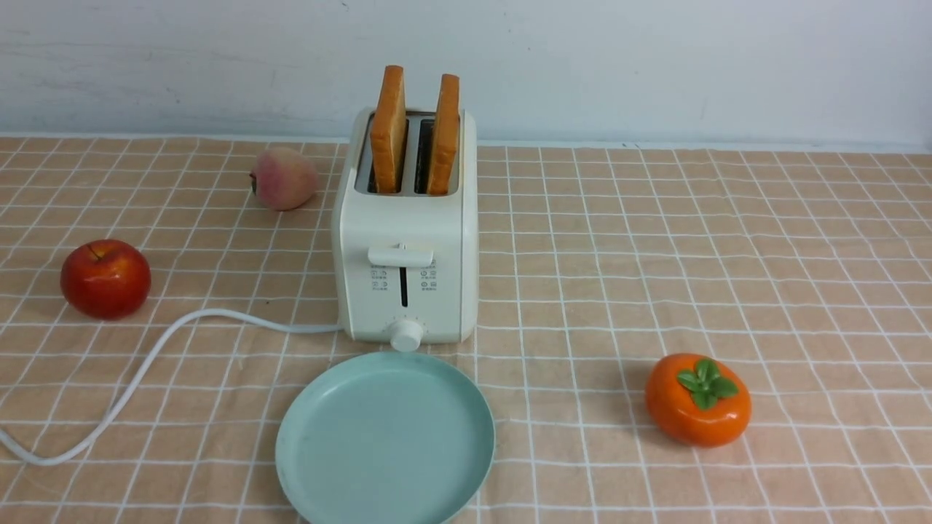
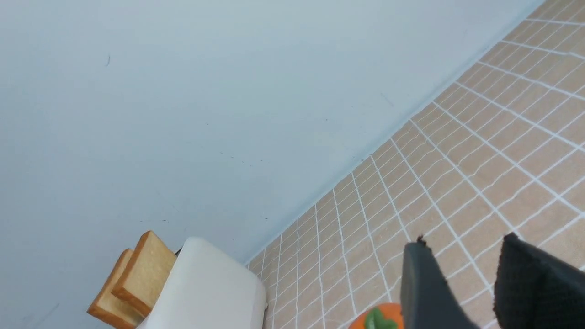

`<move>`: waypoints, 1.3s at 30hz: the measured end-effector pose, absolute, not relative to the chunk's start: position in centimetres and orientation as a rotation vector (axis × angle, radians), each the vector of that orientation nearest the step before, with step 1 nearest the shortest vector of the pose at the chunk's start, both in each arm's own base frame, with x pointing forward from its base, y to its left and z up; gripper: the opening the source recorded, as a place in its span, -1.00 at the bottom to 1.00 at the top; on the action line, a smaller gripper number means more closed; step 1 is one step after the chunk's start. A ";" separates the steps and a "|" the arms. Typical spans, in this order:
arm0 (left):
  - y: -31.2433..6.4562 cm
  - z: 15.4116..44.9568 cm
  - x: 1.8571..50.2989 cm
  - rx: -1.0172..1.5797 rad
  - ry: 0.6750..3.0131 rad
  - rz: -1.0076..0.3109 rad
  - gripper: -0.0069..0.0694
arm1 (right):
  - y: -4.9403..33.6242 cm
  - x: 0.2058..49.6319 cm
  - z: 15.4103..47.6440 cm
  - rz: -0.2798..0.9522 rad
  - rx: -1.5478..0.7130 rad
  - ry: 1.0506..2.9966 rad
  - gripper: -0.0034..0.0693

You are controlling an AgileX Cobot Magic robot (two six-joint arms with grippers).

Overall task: Take toasted bread from bread machine on light coffee tablecloth place on plate.
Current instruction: 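Reach for a toast slice standing in the toaster with the left gripper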

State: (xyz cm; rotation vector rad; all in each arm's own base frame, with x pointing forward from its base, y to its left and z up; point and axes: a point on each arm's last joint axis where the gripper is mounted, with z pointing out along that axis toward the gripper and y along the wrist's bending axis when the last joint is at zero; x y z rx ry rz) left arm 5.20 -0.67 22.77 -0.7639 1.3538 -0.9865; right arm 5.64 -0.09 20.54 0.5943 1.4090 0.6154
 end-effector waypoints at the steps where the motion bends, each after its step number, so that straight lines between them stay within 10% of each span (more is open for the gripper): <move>1: -0.9 23.4 5.1 -0.743 1.387 -0.985 -0.86 | -0.1 5.6 20.5 0.621 0.597 1.408 -0.25; 9: -1.9 29.5 6.9 -0.468 1.871 -0.652 -0.86 | 1.1 4.8 26.3 0.655 0.472 1.639 -0.53; 13: -2.1 32.9 10.9 -0.442 2.107 -0.534 -0.86 | 2.1 7.0 28.9 0.491 0.277 2.132 -0.92; 19: -2.9 36.5 17.8 -0.394 2.335 -0.499 -0.86 | 3.8 10.7 30.5 0.447 0.005 2.512 -0.95; 33: -5.7 40.1 32.1 -0.022 2.373 -0.633 -0.83 | 5.5 13.0 30.5 0.630 -0.051 2.497 -0.93; 39: -6.4 37.9 37.0 -0.006 2.212 -0.715 -0.34 | 5.4 13.4 30.8 0.622 -0.034 2.449 -0.91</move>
